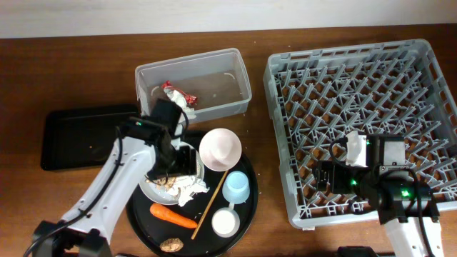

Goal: Sort waste into correct bins and load items into the dishwasher rack
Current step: 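Lower the left gripper to the plate and grasp the white tissue, then carry the tissue to the clear bin and drop it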

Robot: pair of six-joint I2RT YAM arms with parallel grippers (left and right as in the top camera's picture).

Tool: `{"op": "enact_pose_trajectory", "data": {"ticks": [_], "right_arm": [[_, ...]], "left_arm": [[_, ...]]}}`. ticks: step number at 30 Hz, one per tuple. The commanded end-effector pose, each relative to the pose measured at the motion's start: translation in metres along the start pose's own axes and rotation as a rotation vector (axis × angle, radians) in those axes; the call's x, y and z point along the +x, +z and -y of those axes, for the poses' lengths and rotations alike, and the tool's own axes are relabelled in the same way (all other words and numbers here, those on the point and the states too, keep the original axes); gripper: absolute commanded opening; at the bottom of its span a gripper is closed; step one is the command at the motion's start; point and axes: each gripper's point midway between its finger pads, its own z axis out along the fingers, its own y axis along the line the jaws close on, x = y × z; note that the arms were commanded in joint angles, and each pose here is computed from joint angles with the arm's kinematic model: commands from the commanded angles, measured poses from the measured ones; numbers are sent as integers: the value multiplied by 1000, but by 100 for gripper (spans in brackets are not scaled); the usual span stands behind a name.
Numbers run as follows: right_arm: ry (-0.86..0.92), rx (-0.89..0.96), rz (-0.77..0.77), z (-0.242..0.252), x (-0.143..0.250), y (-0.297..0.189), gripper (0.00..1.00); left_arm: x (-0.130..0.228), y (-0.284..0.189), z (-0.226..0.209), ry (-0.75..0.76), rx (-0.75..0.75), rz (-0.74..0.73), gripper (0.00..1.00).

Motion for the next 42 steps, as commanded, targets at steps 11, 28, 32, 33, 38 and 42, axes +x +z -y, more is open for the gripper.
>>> {"op": "enact_pose_trajectory", "data": {"ticks": [11,28,32,33,38,42], "right_arm": [[-2,0,12,0,-3,-4,98],[-1,-1,11,0,-3,-4,98],[-1,-1,8,0,-2,-4,98],[-1,-1,8,0,-2,-4,98],[0,-1,3,0,-1,-4,98],[1,-3,2,-1,-1,-4,98]], "left_arm": [[32,62,-14,-8,-20,-34,1],[-174,-75,42,39,-9,658,4],[-208,-41,35,9,-9,675,26],[-210,-39,31,1,-7,672,32],[-181,-64,29,4,29,611,80],[-86,-80,-31,-164,-74,338,99]]}}
